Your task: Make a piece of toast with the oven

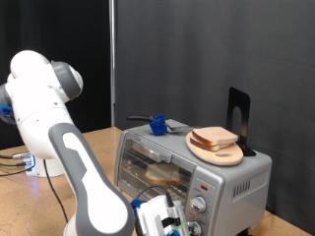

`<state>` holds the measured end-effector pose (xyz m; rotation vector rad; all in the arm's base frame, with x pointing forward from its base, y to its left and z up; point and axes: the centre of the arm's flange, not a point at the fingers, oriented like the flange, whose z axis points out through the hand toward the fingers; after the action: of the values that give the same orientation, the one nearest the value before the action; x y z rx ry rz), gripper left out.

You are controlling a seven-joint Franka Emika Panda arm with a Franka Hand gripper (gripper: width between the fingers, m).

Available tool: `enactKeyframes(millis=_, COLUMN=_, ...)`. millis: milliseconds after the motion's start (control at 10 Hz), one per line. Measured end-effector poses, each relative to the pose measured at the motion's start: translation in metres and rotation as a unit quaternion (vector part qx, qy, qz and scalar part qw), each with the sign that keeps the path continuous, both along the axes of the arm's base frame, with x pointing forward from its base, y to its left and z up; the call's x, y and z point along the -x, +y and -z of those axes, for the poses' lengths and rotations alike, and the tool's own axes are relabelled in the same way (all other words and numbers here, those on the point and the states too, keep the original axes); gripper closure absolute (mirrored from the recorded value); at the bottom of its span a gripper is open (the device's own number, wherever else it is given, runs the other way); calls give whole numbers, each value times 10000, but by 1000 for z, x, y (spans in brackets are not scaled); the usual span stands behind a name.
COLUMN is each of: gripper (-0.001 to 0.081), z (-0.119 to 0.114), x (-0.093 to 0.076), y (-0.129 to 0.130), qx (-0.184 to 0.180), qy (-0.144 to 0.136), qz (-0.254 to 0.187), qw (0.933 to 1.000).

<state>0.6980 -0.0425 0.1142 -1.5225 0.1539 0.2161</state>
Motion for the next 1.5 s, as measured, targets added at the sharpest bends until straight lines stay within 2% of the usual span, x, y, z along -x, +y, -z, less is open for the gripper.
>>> enactKeyframes(millis=100, gripper=806, z=0, x=0, y=0, qx=8, qy=240, qz=5, qw=9997)
enactKeyframes(millis=200, gripper=806, z=1, x=1, y=0, qx=29, qy=742, qz=-34, qw=9972)
enactKeyframes(millis=300, gripper=806, z=1, x=1, y=0, qx=63, qy=1392, qz=-120, qw=9902)
enactKeyframes(millis=400, gripper=806, z=0, x=-2, y=0, qx=66, qy=918, qz=-21, qw=9957)
enactKeyframes(millis=500, gripper=806, z=-1, x=-2, y=1, qx=11, qy=268, qz=60, qw=9996)
enactKeyframes(millis=600, gripper=806, z=0, x=-2, y=1, qx=-39, qy=-338, qz=118, qw=9994)
enactKeyframes(millis=700, gripper=806, z=0, x=-1, y=1, qx=-102, qy=-935, qz=176, qw=9954)
enactKeyframes(millis=900, gripper=806, z=0, x=1, y=1, qx=-196, qy=-1992, qz=290, qw=9793)
enactKeyframes(millis=1000, gripper=806, z=0, x=2, y=1, qx=-201, qy=-1724, qz=266, qw=9845)
enactKeyframes(millis=1100, gripper=806, z=1, x=2, y=1, qx=-197, qy=-1285, qz=222, qw=9913)
enactKeyframes(millis=1200, gripper=807, z=3, x=4, y=1, qx=-192, qy=-672, qz=167, qw=9974)
enactKeyframes(millis=1300, gripper=807, z=3, x=4, y=1, qx=-199, qy=-35, qz=138, qw=9997)
enactKeyframes(millis=1400, gripper=806, z=4, x=4, y=1, qx=-190, qy=594, qz=109, qw=9980)
enactKeyframes(millis=1500, gripper=806, z=4, x=5, y=0, qx=-164, qy=1221, qz=73, qw=9924)
